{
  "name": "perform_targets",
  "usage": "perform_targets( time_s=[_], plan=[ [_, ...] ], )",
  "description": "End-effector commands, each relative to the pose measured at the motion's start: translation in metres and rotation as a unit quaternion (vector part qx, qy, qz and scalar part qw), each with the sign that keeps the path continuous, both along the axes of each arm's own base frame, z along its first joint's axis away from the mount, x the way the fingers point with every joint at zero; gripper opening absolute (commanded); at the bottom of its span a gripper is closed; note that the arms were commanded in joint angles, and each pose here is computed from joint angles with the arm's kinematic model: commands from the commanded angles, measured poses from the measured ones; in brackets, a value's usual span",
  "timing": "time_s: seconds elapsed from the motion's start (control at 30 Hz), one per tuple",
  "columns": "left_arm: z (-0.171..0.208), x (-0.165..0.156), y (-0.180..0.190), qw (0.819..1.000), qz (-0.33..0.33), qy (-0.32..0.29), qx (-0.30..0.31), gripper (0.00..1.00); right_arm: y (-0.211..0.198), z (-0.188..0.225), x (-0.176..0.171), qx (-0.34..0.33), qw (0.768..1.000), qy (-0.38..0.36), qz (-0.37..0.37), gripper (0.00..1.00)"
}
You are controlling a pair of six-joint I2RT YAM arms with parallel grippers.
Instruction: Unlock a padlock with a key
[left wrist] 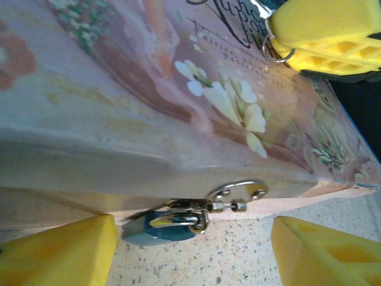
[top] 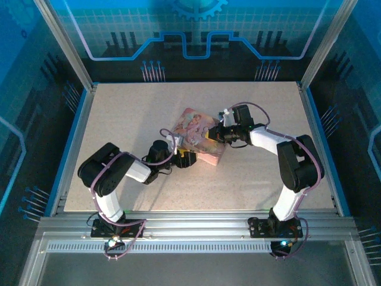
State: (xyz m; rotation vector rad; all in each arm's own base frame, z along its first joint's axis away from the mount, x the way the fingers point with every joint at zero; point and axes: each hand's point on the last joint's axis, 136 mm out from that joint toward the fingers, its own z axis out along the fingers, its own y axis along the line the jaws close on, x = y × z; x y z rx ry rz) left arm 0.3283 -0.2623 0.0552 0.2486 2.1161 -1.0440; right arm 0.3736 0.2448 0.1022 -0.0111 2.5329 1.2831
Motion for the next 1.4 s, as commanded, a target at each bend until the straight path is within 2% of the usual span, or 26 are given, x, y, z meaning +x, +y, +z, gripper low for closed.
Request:
perform_targets(
  time_s=[0.0, 0.53, 0.73, 0.9, 1.37],
  plan=[
    [0.003, 0.002, -0.007, 1.000, -0.016, -0.004, -0.007, 0.67, -0.009, -0.039, -0.023, -0.044, 0.997, 0.060, -0.005, 0.02],
    [-0.001, -0.002, -0.026, 1.000, -0.029, 0.004, -0.010, 0.58, -0.009, -0.038, -0.024, -0.044, 0.997, 0.061, -0.005, 0.03],
    [0.000, 0.003, -0.023, 1.000, -0.003, 0.001, -0.019, 0.55, -0.009, -0.037, -0.024, -0.044, 0.997, 0.060, -0.005, 0.03],
    [-0.001, 0.005, -0.021, 1.000, 0.010, 0.004, -0.023, 0.48, -0.009, -0.036, -0.025, -0.044, 0.997, 0.058, -0.005, 0.03],
    [-0.012, 0.006, -0.018, 0.999, 0.034, 0.013, 0.014, 0.42, -0.007, -0.034, -0.027, -0.044, 0.997, 0.056, -0.004, 0.03]
  ],
)
